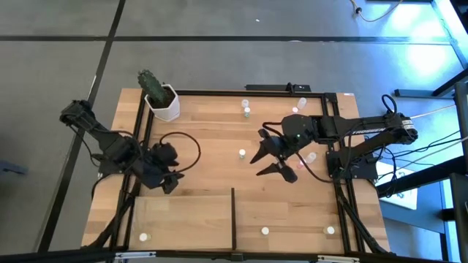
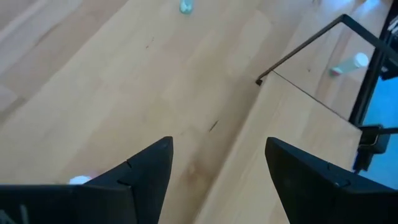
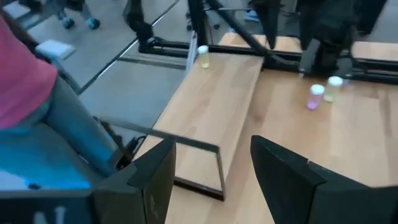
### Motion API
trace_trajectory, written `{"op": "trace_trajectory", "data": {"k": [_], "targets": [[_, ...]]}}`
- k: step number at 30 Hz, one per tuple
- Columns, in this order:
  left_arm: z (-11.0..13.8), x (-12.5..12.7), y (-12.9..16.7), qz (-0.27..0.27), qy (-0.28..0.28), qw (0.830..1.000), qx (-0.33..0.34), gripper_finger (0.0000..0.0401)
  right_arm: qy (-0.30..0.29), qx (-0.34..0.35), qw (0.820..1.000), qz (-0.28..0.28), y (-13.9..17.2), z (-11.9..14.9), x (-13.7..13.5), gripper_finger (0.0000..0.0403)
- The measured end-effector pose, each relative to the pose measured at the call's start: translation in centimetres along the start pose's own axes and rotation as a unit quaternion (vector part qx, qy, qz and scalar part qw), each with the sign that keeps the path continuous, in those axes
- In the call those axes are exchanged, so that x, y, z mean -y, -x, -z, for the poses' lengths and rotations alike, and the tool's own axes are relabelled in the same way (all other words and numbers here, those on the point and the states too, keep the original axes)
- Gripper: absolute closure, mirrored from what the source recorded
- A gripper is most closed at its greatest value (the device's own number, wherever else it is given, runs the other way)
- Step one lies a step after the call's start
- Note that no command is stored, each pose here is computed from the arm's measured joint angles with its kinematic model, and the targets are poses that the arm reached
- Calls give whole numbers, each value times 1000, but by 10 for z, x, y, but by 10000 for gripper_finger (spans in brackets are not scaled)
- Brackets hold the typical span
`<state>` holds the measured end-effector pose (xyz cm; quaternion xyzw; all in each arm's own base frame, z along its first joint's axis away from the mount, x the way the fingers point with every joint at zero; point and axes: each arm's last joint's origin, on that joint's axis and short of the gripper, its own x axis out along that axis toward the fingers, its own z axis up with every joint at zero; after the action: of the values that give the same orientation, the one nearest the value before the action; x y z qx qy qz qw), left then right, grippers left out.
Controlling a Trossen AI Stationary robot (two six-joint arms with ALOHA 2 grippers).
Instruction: Pick and place medicine bottles onto shelf by color
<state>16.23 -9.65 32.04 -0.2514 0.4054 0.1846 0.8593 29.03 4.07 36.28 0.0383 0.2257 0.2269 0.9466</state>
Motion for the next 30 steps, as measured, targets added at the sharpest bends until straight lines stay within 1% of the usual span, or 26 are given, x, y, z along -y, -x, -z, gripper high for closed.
{"op": "trace_trajectory", "data": {"k": [2, 3, 4, 6, 7, 10, 12, 13, 15, 17, 20, 23, 26, 30], "targets": [[-2, -1, -1, -4, -13, 1000, 4, 151, -30, 6, 999, 34, 0, -1, 2, 192], [-3, -1, -1, -6, -20, 1000, 7, 151, -54, 8, 996, 64, 0, -1, 4, 192], [-4, -2, -2, -9, -26, 1000, 9, 151, -80, 13, 992, 99, 1, -1, 6, 192], [-6, -3, -3, -15, -35, 999, 15, 151, -131, 29, 976, 172, 2, -1, 11, 192], [-7, -4, -3, -20, -39, 999, 19, 151, -147, 35, 968, 198, 4, -1, 14, 192], [-12, -7, -5, -30, -43, 998, 25, 151, -189, 33, 950, 246, 5, 3, 22, 193], [-14, -8, -6, -35, -38, 998, 27, 151, -226, 29, 933, 278, 6, 8, 27, 197], [-15, -9, -7, -38, -34, 998, 28, 151, -240, 25, 927, 287, 8, 10, 30, 200], [-18, -11, -8, -43, -27, 998, 30, 151, -249, 9, 921, 300, 8, 14, 37, 205], [-21, -13, -9, -48, -17, 998, 33, 151, -245, -27, 919, 309, 7, 21, 44, 210], [-25, -15, -11, -54, -3, 998, 37, 151, -221, -69, 926, 298, 0, 29, 53, 216], [-29, -18, -13, -61, 9, 997, 41, 151, -162, -115, 936, 289, -9, 36, 62, 218], [-32, -20, -14, -67, 18, 997, 44, 151, -110, -145, 941, 284, -18, 41, 69, 218], [-35, -23, -15, -73, 26, 996, 46, 151, -73, -166, 943, 280, -24, 46, 75, 218]]}}
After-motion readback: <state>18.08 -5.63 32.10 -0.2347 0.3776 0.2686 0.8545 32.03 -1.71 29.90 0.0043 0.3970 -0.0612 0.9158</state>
